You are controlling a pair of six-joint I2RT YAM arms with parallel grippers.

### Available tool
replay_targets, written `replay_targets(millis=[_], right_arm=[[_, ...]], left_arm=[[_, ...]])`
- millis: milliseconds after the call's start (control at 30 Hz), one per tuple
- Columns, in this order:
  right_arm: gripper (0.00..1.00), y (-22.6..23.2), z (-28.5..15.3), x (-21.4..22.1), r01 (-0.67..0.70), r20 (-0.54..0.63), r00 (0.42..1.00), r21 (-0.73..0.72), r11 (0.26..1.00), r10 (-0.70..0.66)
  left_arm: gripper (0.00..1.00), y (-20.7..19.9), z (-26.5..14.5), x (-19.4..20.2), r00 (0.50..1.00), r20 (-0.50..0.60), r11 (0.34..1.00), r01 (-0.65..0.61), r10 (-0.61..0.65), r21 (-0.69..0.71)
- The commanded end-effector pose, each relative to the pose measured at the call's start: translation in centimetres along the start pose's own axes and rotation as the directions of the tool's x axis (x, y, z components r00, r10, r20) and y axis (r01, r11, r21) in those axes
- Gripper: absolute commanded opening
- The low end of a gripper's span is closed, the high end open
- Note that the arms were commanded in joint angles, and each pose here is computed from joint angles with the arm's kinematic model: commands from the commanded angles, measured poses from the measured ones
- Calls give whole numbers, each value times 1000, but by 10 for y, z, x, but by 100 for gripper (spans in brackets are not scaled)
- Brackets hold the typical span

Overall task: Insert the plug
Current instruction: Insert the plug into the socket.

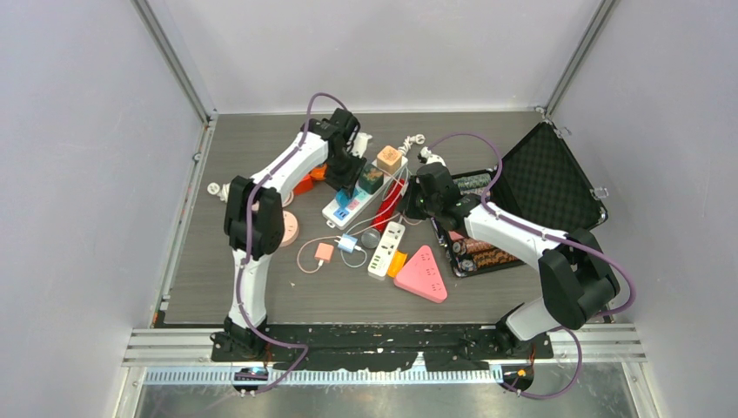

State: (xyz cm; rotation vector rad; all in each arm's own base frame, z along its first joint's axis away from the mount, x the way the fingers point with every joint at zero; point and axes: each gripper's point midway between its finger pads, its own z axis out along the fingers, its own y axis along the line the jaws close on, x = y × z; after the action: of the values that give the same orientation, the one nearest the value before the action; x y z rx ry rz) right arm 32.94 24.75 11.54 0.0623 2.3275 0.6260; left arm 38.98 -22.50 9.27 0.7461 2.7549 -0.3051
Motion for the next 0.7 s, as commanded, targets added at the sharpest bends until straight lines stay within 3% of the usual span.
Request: replay_targets(millis=[0,433,567,667], right_arm=[[5,10,-10,-24,-17,72,997,-19,1000,19],[5,9,-12,-23,-12,74,997,-16,1000,13],[5,8,-12,-23,-10,75,997,-15,1000,12],[5,8,-12,-24,-11,76,997,-14,1000,12]], left_arm=[[34,-2,-11,-4,999,27,999,27,-27,19],[20,0,8,5,998,-27,998,57,-56,20],[1,5,12,9,997,-47,998,55,-56,-14],[0,10,13,10,997,-67,998,25,-30,-65]])
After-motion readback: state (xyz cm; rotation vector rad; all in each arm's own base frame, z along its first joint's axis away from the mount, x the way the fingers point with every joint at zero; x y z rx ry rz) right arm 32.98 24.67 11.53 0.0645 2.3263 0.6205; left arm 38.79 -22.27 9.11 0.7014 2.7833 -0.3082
